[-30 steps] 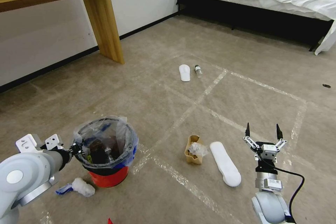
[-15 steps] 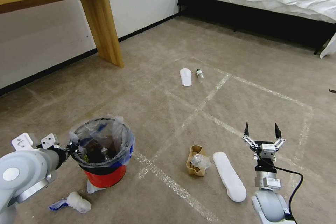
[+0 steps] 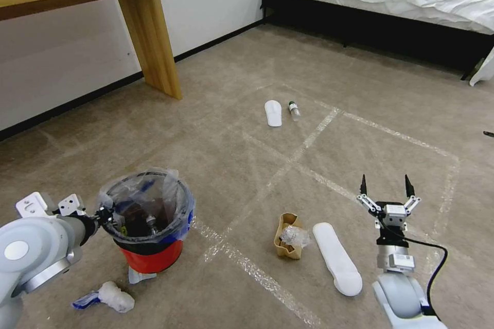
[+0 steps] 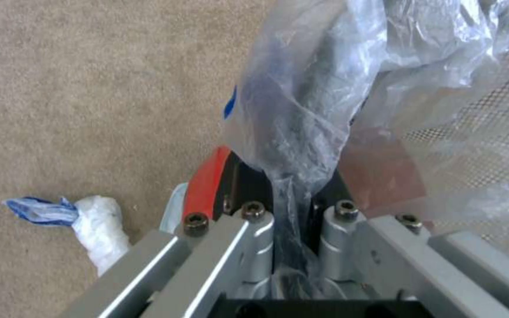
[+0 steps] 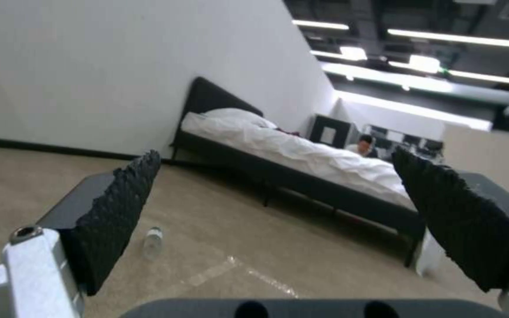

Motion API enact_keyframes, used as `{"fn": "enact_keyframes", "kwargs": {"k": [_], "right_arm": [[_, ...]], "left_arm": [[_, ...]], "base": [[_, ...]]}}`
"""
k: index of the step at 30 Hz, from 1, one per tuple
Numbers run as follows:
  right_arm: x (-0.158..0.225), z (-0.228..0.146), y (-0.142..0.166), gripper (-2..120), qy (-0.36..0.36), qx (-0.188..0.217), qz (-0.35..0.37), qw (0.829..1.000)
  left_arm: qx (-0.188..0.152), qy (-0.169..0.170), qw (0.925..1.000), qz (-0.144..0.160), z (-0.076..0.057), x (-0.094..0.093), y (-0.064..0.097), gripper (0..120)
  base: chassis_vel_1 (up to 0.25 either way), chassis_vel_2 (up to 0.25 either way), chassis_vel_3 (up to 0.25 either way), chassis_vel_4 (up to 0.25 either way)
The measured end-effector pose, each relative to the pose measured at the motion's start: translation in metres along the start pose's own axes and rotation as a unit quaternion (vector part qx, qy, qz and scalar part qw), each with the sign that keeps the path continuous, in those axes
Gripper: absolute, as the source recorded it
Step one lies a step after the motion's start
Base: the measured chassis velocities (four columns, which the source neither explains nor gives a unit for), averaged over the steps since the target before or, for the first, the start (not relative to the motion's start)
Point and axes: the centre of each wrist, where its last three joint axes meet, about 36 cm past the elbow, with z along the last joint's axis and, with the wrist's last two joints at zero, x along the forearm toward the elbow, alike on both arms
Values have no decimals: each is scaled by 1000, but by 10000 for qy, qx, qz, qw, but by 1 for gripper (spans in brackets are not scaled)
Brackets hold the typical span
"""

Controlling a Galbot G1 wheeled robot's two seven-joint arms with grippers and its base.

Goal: Pick up the trash bin and place the garbage on the floor into it.

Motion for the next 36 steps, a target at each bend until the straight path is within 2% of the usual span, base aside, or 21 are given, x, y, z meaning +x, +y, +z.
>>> {"fn": "enact_keyframes", "kwargs": {"k": [7,8,10,11,13,18,27,31,34,36], "right_arm": [[-36,-4,-21,100,-39,238,-236,9994],[-53,-4,-26,100,-128,315,-344,9988],[-60,-7,-23,100,-169,226,-396,9988],[-60,-7,-23,100,-169,226,-396,9988],[-59,-14,-12,100,-94,-37,-482,9988],[-61,-16,-4,100,-44,-90,-540,9985],[-79,-11,-13,100,183,292,-1033,9941],[-88,3,-25,100,437,565,-1482,9864],[-91,21,-44,100,912,755,-2183,9687],[-91,26,-46,100,1006,788,-2327,9641]], "left_arm": [[-6,1,10000,-1,1,0,1,4],[26,12,10000,7,2,-1,1,4],[44,21,10000,17,4,-1,1,4],[44,21,10000,17,4,-1,1,4],[46,29,10000,9,7,-1,2,4],[43,25,10000,7,7,-1,2,4],[-7,3,10000,-31,6,-2,3,4],[-13,7,10000,-25,6,-3,2,4],[-40,24,10000,-44,8,-4,4,4],[-45,29,10000,-49,8,-4,4,4]], "base": [[0,0,0,0],[0,0,0,0],[0,0,0,0],[0,0,0,0],[0,0,0,0],[0,0,0,0],[0,0,0,0],[0,0,0,0],[0,0,0,0],[0,0,0,0]]}}
